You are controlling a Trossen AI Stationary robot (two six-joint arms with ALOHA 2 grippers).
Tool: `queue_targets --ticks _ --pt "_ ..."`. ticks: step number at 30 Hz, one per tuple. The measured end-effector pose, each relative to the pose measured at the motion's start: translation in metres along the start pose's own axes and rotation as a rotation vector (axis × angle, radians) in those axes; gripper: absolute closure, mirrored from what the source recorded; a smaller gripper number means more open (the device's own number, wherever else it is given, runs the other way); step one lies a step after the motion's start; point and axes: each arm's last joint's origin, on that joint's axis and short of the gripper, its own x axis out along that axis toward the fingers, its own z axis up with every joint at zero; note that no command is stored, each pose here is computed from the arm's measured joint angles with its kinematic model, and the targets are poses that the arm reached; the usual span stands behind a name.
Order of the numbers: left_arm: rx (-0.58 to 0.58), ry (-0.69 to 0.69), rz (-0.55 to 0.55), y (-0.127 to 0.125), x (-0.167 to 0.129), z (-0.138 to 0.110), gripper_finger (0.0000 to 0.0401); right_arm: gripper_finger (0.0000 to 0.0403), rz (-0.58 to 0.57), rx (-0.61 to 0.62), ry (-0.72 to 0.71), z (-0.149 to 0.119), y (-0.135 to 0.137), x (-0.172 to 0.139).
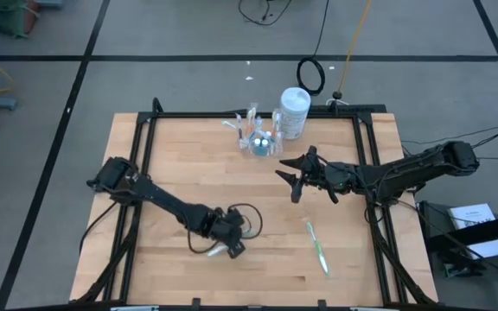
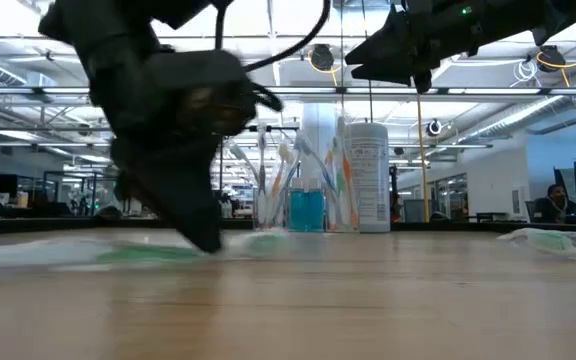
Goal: Pick & Place toothbrushing station
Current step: Put the green toothbrush into the transparent organizer
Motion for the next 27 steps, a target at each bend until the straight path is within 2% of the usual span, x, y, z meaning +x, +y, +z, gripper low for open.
queue_targets --ticks 5,9,12,16,19,21,23,27 --pt "0.056 -0.129 0.027 0.008 -0.047 0.027 0.0397 0.0236 0.0 0.0 0.0 0.0 0.0 0.0" --pt "0.087 -0.255 0.133 0.023 -0.084 0.043 0.0393 0.0236 0.001 0.001 -0.003 0.0 0.0 0.0" --pt "0.096 -0.404 0.186 0.032 -0.116 0.058 0.0398 0.0236 0.0 0.001 -0.002 0.0 0.0 0.0" --pt "0.054 -0.628 0.35 0.051 -0.142 0.081 0.0393 0.0236 0.0 0.0 0.0 0.0 0.0 0.0" --pt "-0.026 -0.773 0.478 0.066 -0.152 0.101 0.0398 0.0235 -0.002 0.019 0.007 -0.001 0.0 0.0" --pt "-0.073 -0.818 0.538 0.079 -0.152 0.112 0.0398 0.0236 -0.003 0.043 0.013 -0.001 0.0 0.0" --pt "-0.119 -0.859 0.556 0.089 -0.148 0.127 0.0395 0.0238 -0.005 0.05 0.02 -0.002 0.0 0.0" --pt "-0.124 -0.922 0.601 0.105 -0.134 0.151 0.0398 0.0238 -0.006 0.041 0.025 -0.003 -0.001 0.0"
